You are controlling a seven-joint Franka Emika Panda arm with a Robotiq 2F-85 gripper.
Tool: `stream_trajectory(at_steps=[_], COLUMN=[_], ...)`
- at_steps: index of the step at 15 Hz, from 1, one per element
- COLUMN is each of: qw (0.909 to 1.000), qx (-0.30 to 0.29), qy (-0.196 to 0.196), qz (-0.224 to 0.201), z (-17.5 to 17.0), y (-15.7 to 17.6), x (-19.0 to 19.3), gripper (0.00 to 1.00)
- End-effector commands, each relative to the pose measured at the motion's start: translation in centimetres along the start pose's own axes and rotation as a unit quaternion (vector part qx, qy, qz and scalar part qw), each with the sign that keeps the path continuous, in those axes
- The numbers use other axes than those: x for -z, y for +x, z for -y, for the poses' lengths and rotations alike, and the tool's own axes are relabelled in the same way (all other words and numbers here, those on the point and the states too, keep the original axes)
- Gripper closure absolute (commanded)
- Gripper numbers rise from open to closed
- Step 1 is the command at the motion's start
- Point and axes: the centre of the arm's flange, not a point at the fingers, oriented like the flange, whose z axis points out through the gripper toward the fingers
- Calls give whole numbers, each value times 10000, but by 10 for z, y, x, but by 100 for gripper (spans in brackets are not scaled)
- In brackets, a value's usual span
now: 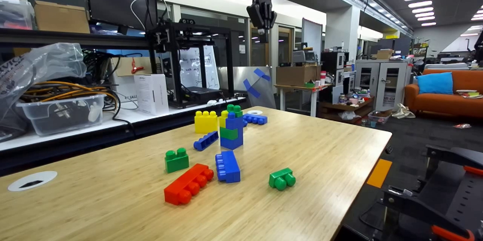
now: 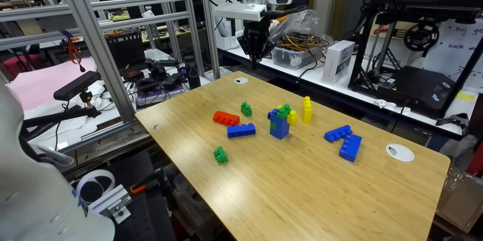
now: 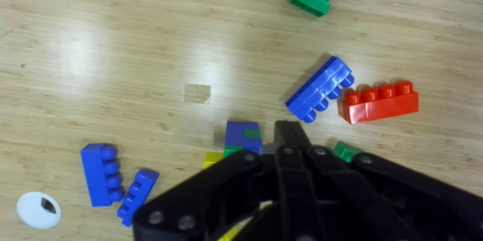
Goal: Push the green block on top of the stack down
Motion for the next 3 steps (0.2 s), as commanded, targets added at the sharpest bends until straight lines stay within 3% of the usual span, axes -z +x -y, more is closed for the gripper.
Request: stream_trajectory(at_steps=[1,3], qw=[10000,9999], qx=[-23,-54], qy=[-13,-30], qz=[-41,-100], z=[1,2], y=[-5,-10], x=[-3,-7], gripper=[92,78])
